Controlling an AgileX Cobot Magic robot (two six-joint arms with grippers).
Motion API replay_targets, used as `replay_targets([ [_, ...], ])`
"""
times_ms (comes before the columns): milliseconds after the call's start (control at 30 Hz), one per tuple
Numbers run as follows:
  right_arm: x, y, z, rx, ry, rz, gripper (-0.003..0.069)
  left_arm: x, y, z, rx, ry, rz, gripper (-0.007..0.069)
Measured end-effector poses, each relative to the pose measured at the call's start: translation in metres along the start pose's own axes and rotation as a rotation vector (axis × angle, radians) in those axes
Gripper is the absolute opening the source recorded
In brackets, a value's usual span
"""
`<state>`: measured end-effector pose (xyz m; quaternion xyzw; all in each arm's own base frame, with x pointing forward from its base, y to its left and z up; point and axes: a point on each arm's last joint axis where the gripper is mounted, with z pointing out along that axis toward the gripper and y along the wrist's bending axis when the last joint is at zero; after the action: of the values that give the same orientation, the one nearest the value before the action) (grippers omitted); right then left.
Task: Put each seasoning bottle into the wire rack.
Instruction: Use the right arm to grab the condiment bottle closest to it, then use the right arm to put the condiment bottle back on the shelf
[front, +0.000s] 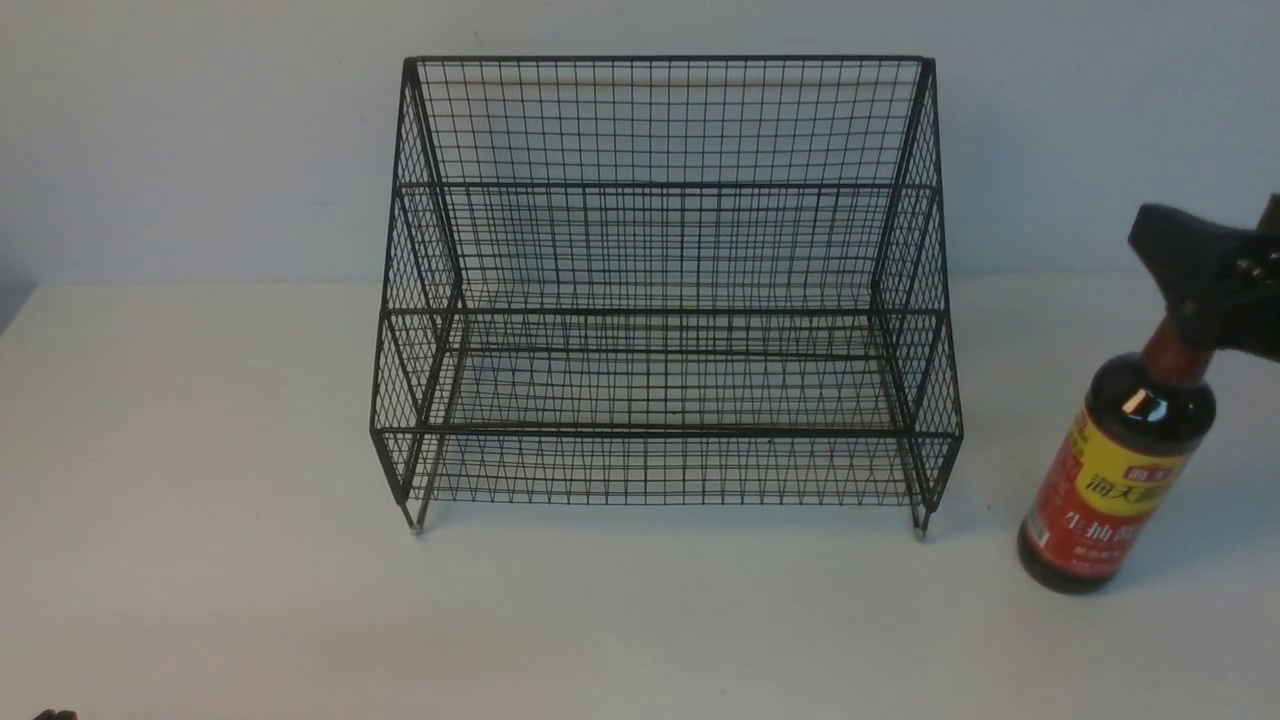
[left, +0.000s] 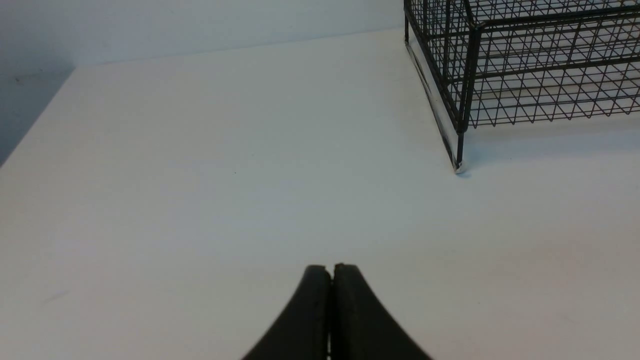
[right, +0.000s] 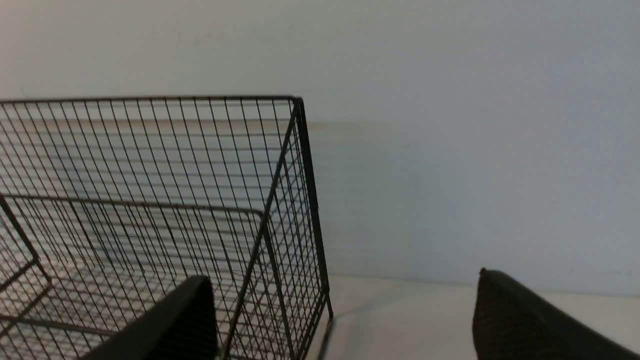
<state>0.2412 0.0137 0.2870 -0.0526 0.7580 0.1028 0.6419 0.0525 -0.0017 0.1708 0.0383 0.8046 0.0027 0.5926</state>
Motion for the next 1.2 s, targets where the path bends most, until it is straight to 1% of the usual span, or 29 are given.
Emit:
replay_targets([
  [100, 0.007, -0.003, 0.004, 0.015, 0.045, -0.005, 0.0638, 0.0, 0.0, 0.0, 0.0, 0.0, 0.0, -0.0013],
  [367, 0.025, -0.006, 0.02, -0.002, 0.115, 0.037, 0.0638, 0.0, 0.0, 0.0, 0.0, 0.0, 0.0, -0.0013],
  [500, 0.032, -0.007, 0.026, -0.006, 0.142, 0.046, 0.0617, 0.0, 0.0, 0.0, 0.0, 0.0, 0.0, -0.0013],
  [567, 0.035, -0.007, 0.028, -0.013, 0.149, 0.045, 0.0566, 0.0, 0.0, 0.0, 0.0, 0.0, 0.0, -0.0013],
  [633, 0.036, -0.007, 0.028, -0.023, 0.155, 0.032, 0.0485, 0.0, 0.0, 0.0, 0.0, 0.0, 0.0, -0.0013],
  [667, 0.036, -0.007, 0.028, -0.026, 0.157, 0.024, 0.0416, 0.0, 0.0, 0.0, 0.0, 0.0, 0.0, -0.0013],
  [733, 0.036, -0.006, 0.028, -0.033, 0.158, 0.01, 0.0301, 0.0, 0.0, 0.0, 0.0, 0.0, 0.0, -0.0013],
  [767, 0.036, -0.006, 0.029, -0.035, 0.161, -0.018, 0.0273, 0.0, 0.0, 0.0, 0.0, 0.0, 0.0, -0.0013],
  [833, 0.034, -0.006, 0.027, -0.038, 0.152, -0.015, 0.0269, 0.0, 0.0, 0.0, 0.0, 0.0, 0.0, -0.0013],
  [1000, 0.026, -0.002, 0.017, -0.041, 0.147, -0.084, 0.0269, 0.0, 0.0, 0.0, 0.0, 0.0, 0.0, -0.0013],
  [1033, 0.021, -0.002, 0.013, -0.035, 0.132, -0.095, 0.0269, 0.0, 0.0, 0.0, 0.0, 0.0, 0.0, -0.0013],
  [1067, 0.006, 0.0, 0.006, -0.024, 0.093, -0.114, 0.0269, 0.0, 0.0, 0.0, 0.0, 0.0, 0.0, -0.0013],
  [1100, 0.004, 0.0, 0.005, -0.021, 0.09, -0.114, 0.0269, 0.0, 0.0, 0.0, 0.0, 0.0, 0.0, -0.0013],
  [1200, -0.037, 0.005, -0.004, -0.029, -0.033, -0.116, 0.0269, 0.0, 0.0, 0.0, 0.0, 0.0, 0.0, -0.0013],
])
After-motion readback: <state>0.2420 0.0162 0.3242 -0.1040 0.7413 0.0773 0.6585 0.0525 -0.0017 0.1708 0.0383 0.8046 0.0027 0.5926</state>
